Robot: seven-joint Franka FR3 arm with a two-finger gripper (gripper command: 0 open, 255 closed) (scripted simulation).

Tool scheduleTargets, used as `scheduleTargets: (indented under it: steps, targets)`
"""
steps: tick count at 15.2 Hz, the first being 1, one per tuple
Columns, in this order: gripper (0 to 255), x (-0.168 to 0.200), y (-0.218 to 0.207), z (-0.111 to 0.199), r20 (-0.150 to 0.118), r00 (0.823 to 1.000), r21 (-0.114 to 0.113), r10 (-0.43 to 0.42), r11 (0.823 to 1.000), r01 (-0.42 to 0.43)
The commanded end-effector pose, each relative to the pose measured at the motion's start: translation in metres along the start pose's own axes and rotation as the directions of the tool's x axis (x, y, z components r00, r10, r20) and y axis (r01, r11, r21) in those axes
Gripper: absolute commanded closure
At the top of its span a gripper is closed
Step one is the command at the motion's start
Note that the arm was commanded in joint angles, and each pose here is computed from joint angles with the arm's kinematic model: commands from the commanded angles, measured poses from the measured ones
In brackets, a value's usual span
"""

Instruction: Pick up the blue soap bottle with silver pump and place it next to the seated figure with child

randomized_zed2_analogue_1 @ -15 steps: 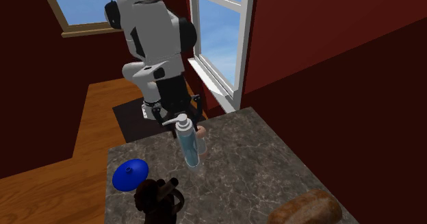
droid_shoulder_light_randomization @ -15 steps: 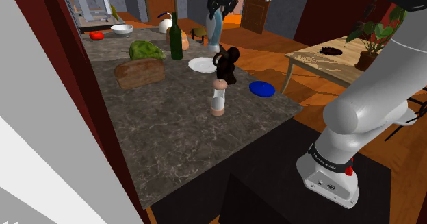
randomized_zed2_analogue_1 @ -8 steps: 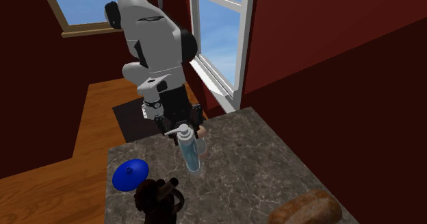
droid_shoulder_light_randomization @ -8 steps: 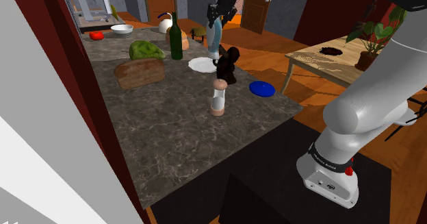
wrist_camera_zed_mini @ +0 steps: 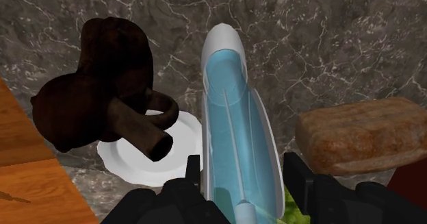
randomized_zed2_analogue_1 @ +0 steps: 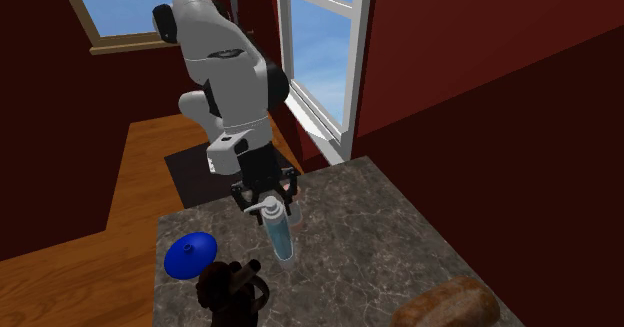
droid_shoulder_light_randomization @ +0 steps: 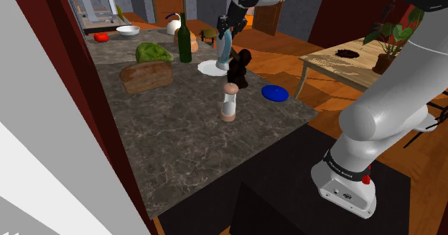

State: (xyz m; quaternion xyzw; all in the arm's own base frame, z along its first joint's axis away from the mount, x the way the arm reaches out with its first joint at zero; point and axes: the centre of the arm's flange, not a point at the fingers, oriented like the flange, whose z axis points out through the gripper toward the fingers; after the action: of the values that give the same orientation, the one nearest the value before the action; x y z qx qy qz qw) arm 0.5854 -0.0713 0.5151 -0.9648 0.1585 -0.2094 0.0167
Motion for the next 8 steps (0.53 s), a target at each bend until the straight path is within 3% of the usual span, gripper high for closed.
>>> scheduleTargets:
  steps: [1, 8]
  targets:
    - [255, -0.004, 0.001, 0.009, -0.001, 1.000, 0.000, 0.000, 1.000, 0.000]
    - [255, -0.018, 0.005, 0.043, -0.001, 1.000, 0.000, 0.000, 1.000, 0.000]
